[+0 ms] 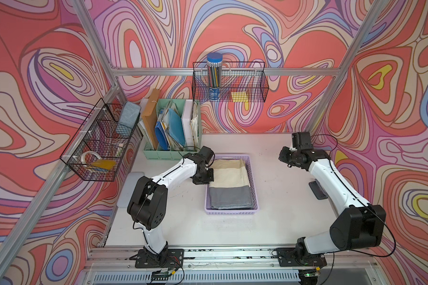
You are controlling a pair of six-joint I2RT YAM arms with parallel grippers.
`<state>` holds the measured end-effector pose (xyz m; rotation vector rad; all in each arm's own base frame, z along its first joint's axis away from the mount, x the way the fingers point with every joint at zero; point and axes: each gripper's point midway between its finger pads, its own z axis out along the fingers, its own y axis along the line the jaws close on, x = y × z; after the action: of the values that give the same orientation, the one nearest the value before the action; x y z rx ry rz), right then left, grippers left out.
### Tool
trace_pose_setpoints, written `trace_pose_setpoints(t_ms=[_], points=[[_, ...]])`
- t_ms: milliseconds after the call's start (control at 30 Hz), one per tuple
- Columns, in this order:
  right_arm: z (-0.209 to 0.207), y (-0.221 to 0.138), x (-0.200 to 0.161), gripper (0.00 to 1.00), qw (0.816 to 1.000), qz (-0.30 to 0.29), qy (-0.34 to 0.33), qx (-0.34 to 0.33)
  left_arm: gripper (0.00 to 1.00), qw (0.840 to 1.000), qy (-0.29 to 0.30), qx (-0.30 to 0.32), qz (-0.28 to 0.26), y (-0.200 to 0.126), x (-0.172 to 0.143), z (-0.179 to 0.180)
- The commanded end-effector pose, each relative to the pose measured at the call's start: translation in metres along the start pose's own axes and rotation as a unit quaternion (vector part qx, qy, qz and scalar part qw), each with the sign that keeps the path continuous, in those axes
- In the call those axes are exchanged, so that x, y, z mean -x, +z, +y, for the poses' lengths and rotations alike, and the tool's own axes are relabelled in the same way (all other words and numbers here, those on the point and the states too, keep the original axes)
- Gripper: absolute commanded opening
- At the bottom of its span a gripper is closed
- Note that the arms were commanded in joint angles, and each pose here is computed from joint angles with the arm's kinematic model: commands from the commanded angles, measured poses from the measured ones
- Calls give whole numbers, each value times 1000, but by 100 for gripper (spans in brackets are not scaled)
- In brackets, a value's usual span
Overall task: Put the folded pillowcase in the basket
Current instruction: Move the basket to the center of the board, then reset both arms
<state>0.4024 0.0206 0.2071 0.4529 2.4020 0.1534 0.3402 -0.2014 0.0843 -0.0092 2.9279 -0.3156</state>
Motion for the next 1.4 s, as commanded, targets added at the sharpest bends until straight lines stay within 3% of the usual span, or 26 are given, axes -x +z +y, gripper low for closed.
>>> trace_pose_setpoints(t_ms=[0,167,233,333,467,533,667,767,800,833,867,900,933,967,1067,1167,1267,1367], points=[[0,-10,4,31,1000,-8,-6,-1,24,1000,23,-16,3,3,7,-12],[-5,-11,1,43,1000,-8,-9,-11,73,1000,7,-18,-4,-1,0,-8],[-7,-10,-1,44,1000,-10,-9,-13,85,1000,-2,-14,-20,-8,-2,-3],[-6,-10,1,47,1000,-12,-6,-12,96,999,-10,-1,-32,-26,-5,3],[-5,-15,7,53,1000,-26,-3,-10,99,997,-16,52,-62,-56,-6,25],[-7,-14,8,65,1000,-26,-3,-18,99,994,-14,90,-64,-66,-9,40],[-7,-17,11,66,999,-33,-1,-18,99,987,-10,144,-65,-76,-16,61],[-6,-35,23,67,997,-72,0,-9,96,982,-3,143,-122,-104,-7,64],[-8,-45,29,76,996,-92,3,-14,79,979,4,135,-151,-118,-2,62],[-13,-56,37,98,993,-114,6,-32,60,974,7,133,-185,-136,6,61],[-17,-67,43,98,990,-132,7,-48,55,967,9,136,-217,-154,12,62],[-20,-81,52,98,985,-158,5,-65,62,958,17,140,-251,-175,20,63],[-20,-96,61,98,979,-189,-1,-81,93,946,21,148,-286,-195,28,65],[-18,-109,68,98,971,-219,-11,-92,99,935,22,156,-318,-212,34,67],[-10,-140,85,98,948,-304,-21,-88,99,895,17,193,-401,-255,46,80],[5,-141,88,98,931,-363,-8,-20,99,865,21,201,-459,-274,50,84],[28,-97,67,98,936,-345,-52,42,99,843,18,187,-505,-272,47,87],[27,-61,50,98,950,-301,-82,28,99,819,28,188,-541,-257,43,94]])
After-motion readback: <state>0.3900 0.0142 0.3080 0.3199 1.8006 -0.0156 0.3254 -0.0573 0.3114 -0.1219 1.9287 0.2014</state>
